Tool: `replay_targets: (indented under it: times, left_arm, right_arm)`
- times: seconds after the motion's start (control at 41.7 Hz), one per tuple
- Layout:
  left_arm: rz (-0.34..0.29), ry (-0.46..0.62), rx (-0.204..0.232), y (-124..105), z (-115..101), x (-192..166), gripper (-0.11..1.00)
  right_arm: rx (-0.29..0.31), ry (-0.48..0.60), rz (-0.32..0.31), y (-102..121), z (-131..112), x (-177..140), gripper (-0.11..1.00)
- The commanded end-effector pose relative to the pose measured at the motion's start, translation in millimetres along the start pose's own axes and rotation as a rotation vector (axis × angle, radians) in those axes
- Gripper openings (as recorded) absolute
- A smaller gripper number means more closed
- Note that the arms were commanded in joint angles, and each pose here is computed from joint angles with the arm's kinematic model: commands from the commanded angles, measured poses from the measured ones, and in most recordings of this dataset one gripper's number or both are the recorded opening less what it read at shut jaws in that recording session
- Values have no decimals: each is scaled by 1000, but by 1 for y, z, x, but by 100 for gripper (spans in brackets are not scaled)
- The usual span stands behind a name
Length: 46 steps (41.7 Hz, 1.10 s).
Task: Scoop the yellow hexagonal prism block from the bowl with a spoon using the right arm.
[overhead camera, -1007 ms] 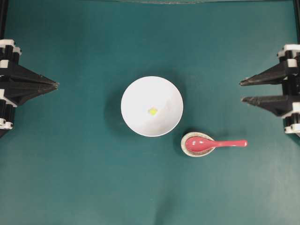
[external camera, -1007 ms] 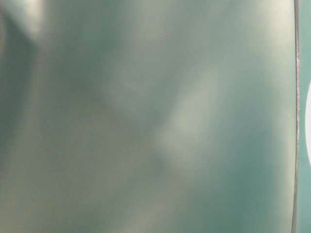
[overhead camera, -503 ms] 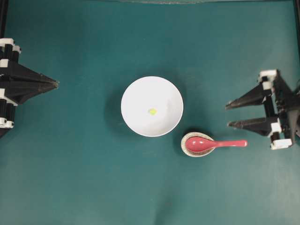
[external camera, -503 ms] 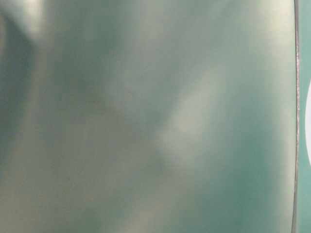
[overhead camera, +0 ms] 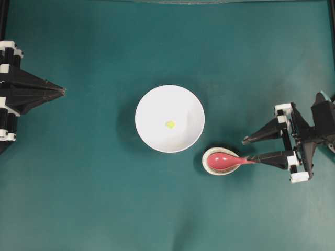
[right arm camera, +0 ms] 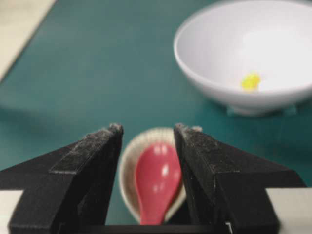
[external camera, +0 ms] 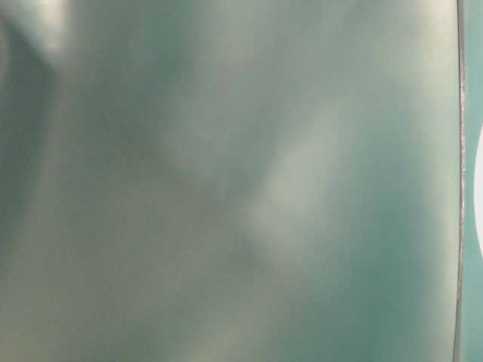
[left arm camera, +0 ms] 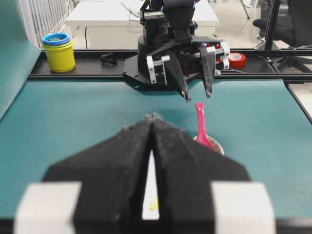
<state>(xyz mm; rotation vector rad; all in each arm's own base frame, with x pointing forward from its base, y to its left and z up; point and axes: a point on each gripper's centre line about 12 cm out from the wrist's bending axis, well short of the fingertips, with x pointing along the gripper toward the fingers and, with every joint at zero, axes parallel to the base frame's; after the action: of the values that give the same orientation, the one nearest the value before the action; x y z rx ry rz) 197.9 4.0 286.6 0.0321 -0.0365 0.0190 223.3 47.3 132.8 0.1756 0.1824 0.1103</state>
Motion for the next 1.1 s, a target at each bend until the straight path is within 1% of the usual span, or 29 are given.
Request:
replay_targets:
  times: [0.0,0.168,0.336,0.48,0.527,0.743,1.079]
  left_arm:
    - [6,-15,5,1,6,3,0]
    - [19,-15,5,4,5,3,0]
    - [30,-19,6,6,6,3,0]
    - [30,-17,4,6,6,3,0]
    - [30,-17,4,6,6,3,0]
    - [30,-16,4,6,5,3,0]
    - [32,-16,3,7,5,3,0]
  right_arm:
    - [4,-7,-8,3,-8,0,53]
    - [-7,24,-32,4,-26,-1,53]
    - [-27,26,-30,10,-36,0,53]
    - [-37,45,-53,12,-45,1,53]
    - [-42,53,-50,13,-48,2,53]
    - [-54,82,-47,16,-55,3,53]
    - [-47,142,-80,12,-63,3,52]
